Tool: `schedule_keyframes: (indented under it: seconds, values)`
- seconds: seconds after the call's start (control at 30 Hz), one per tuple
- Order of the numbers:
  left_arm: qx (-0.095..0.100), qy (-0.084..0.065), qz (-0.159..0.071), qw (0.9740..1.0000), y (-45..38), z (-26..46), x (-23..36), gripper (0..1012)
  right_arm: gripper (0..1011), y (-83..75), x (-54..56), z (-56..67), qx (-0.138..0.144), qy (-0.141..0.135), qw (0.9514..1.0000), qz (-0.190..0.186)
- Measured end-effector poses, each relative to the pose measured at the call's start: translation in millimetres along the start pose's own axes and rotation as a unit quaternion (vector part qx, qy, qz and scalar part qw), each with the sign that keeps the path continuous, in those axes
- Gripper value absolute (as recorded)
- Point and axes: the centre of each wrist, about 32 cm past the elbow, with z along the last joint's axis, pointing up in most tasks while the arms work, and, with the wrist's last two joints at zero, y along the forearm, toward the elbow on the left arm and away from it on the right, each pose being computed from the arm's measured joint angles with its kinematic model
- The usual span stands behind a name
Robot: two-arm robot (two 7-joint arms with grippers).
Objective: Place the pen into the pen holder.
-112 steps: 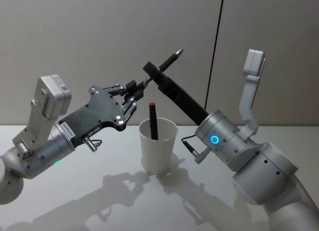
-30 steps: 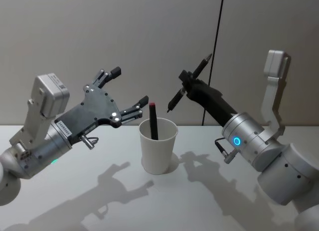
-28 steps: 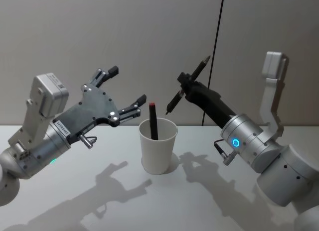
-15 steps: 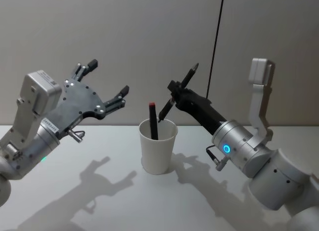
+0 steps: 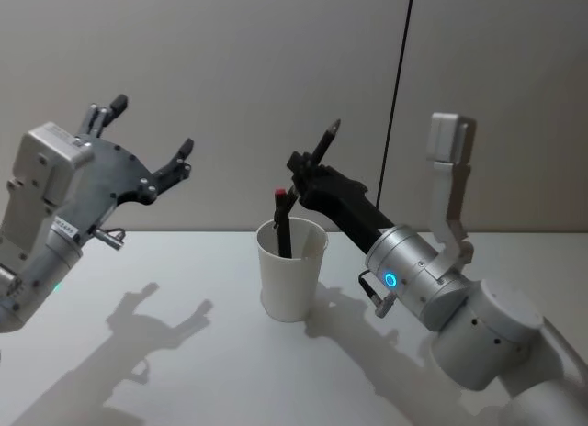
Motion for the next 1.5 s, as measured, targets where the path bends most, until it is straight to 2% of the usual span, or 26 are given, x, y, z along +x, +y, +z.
schedule_keyframes:
  seconds: [0.17,0.5,0.9,1.2,1.5]
  values:
    - [0.005,-0.011,0.018,0.9998,2.4,1.0,1.7,1003,157,4.0,-2.1,-4.5,-0.002,-0.015,0.9999,-0.001]
    - [0.01,-0.022,0.036,0.999,4.8,1.9,3.4,1003,157,6.7,-3.5,-9.9,-0.01,-0.042,0.999,-0.012]
    - [0.012,-0.028,0.045,0.9985,6.1,2.3,4.1,1003,157,7.9,-3.0,-15.1,-0.024,-0.068,0.9971,-0.023]
    - [0.013,-0.029,0.049,0.9983,6.5,2.4,4.4,1003,158,8.7,-2.6,-17.3,-0.03,-0.077,0.9962,-0.028]
    - [0.013,-0.03,0.05,0.9982,6.7,2.6,4.6,1003,421,9.1,-2.5,-18.6,-0.034,-0.082,0.9956,-0.03]
